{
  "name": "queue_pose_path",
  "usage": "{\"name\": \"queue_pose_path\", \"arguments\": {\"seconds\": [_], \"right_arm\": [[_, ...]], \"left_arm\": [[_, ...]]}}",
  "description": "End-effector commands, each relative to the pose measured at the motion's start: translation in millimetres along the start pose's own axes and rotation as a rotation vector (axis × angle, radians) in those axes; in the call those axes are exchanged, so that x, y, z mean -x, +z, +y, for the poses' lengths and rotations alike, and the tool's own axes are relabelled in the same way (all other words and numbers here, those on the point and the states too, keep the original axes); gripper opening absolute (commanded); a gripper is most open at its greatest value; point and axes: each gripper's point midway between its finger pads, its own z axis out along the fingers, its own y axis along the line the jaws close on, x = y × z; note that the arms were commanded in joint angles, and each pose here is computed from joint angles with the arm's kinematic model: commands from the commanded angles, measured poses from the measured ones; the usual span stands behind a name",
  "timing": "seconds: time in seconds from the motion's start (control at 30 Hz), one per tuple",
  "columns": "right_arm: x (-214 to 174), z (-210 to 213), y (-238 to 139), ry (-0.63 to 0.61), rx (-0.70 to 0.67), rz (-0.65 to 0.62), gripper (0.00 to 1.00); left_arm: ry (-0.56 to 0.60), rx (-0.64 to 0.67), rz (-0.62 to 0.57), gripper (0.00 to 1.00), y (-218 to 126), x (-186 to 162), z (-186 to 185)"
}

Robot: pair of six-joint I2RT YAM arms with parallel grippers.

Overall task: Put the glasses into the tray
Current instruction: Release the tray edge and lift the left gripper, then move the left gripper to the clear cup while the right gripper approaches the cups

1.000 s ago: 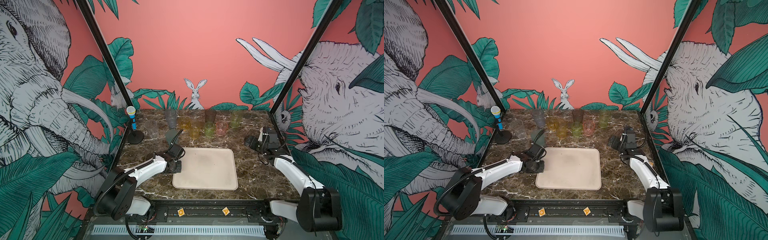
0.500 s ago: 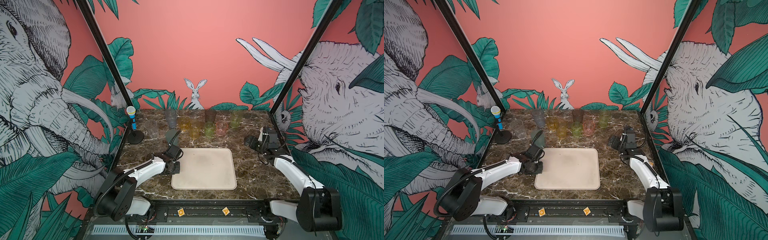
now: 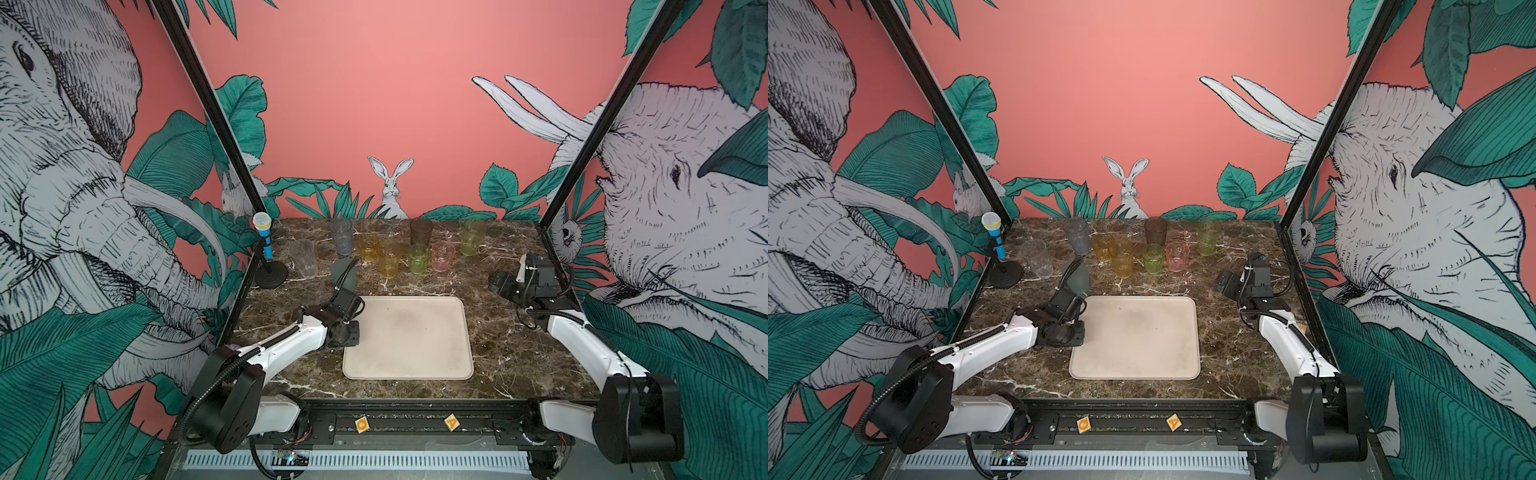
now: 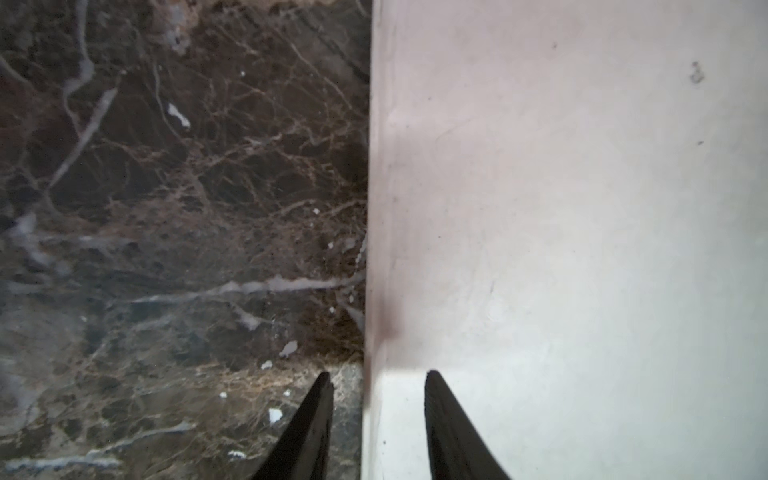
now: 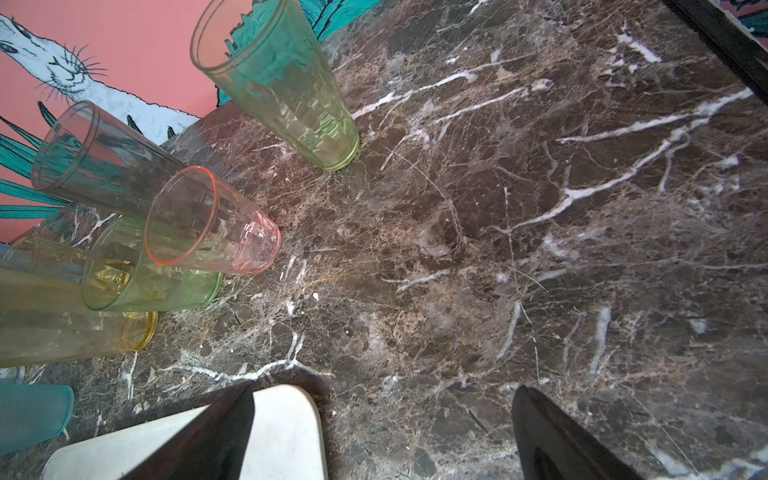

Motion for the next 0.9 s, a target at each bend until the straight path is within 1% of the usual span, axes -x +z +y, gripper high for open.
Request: {"name": "queue_pose_path", "arguments": {"seconds": [0.0, 0.07, 0.23, 0.4, 0.53, 0.63, 0.77, 0.87], "right_arm": [[-2, 0, 3, 0.004, 0.013, -0.008, 0.99], [-2, 1, 3, 0.002, 0.017, -0.011, 0.99], [-1, 3, 1, 0.0, 0.03, -0.012, 0.99], [4, 14, -4, 0.007, 0.086, -0.032, 0.98], [10, 47, -13, -0.024, 0.184, -0.048, 0.97], [8, 68, -18, -0.059, 0.226, -0.044, 0.97], [7, 90, -26, -0.082, 0.279, -0.05, 0.97], [5, 104, -31, -0.09, 0.315, -0.052, 0.97]], "left_arm": [[-0.015, -0.01, -0.043, 0.43, -19, 13, -1], [-0.013, -0.014, -0.07, 0.49, -28, 19, -2], [-0.021, -0.011, -0.158, 0.58, -56, 37, 0], [-0.024, -0.002, -0.258, 0.67, -88, 57, 3], [-0.028, 0.032, -0.343, 0.77, -116, 73, 11], [-0.016, 0.036, -0.41, 0.85, -135, 85, 13], [-0.019, 0.059, -0.476, 0.9, -159, 101, 18], [-0.058, 0.099, -0.488, 0.91, -174, 110, 29]]}}
